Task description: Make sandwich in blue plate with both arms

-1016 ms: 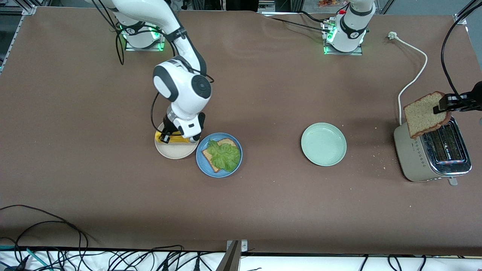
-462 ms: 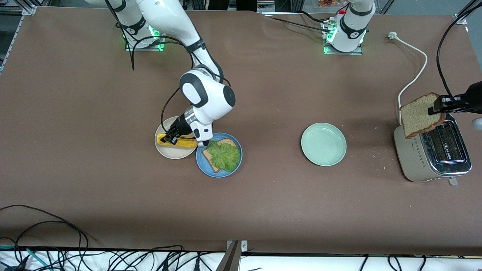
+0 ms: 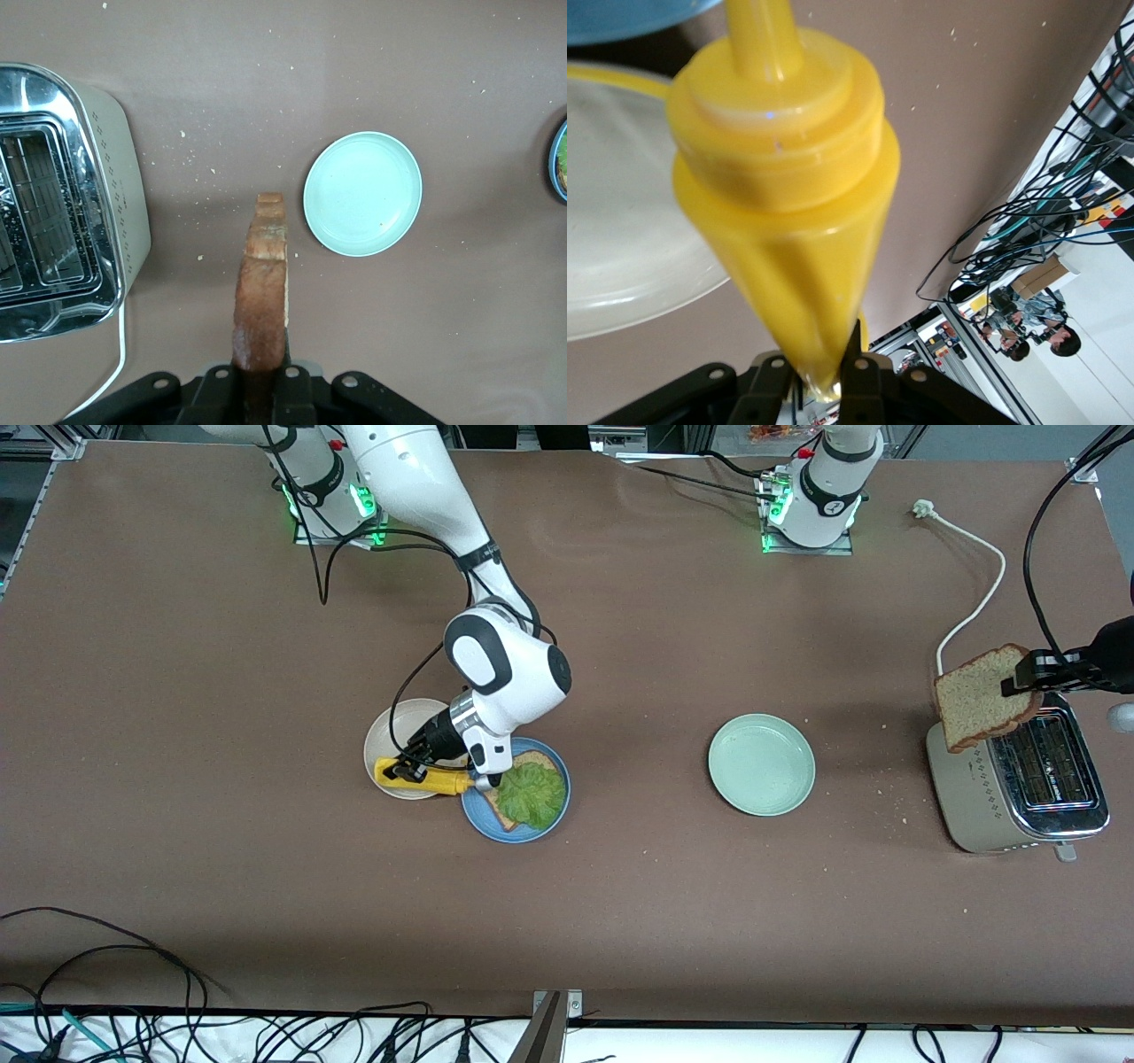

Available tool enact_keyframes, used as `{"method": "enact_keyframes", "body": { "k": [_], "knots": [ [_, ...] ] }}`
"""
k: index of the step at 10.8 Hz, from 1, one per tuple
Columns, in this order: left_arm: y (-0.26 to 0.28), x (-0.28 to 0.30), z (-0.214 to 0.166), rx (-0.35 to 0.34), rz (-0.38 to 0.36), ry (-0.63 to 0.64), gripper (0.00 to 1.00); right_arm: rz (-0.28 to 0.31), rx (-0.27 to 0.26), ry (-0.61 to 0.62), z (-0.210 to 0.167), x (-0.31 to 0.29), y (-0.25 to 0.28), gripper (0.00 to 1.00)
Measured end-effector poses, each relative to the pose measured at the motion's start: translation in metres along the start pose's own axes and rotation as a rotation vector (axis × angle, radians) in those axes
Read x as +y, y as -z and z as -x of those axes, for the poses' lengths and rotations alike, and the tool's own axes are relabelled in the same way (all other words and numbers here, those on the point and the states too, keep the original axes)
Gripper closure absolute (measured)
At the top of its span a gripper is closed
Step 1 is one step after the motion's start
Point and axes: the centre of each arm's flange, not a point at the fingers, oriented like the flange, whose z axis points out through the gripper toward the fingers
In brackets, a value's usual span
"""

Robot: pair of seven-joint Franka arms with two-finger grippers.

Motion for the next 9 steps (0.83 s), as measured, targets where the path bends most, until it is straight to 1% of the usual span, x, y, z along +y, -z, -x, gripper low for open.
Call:
{"method": "enact_keyframes", "body": {
  "k": [3, 7, 8, 9],
  "knots": [
    [-0.001, 0.001, 0.0, -0.001, 0.002, -0.001, 0.91, 0.021, -0.011, -0.017, -0.016, -0.005, -0.006, 0.83],
    [-0.001, 0.001, 0.0, -0.002, 0.002, -0.001, 0.91, 0.023, -0.016, -0.03, -0.014, 0.0, -0.008, 0.83],
    [-0.001, 0.001, 0.0, -0.002, 0.002, -0.001, 0.91, 0.017, -0.013, -0.041, -0.011, 0.005, -0.009, 0.83],
    [-0.001, 0.001, 0.0, -0.002, 0.002, -0.002, 0.91, -0.013, -0.003, -0.055, -0.004, 0.014, -0.011, 0.83]
  ]
}}
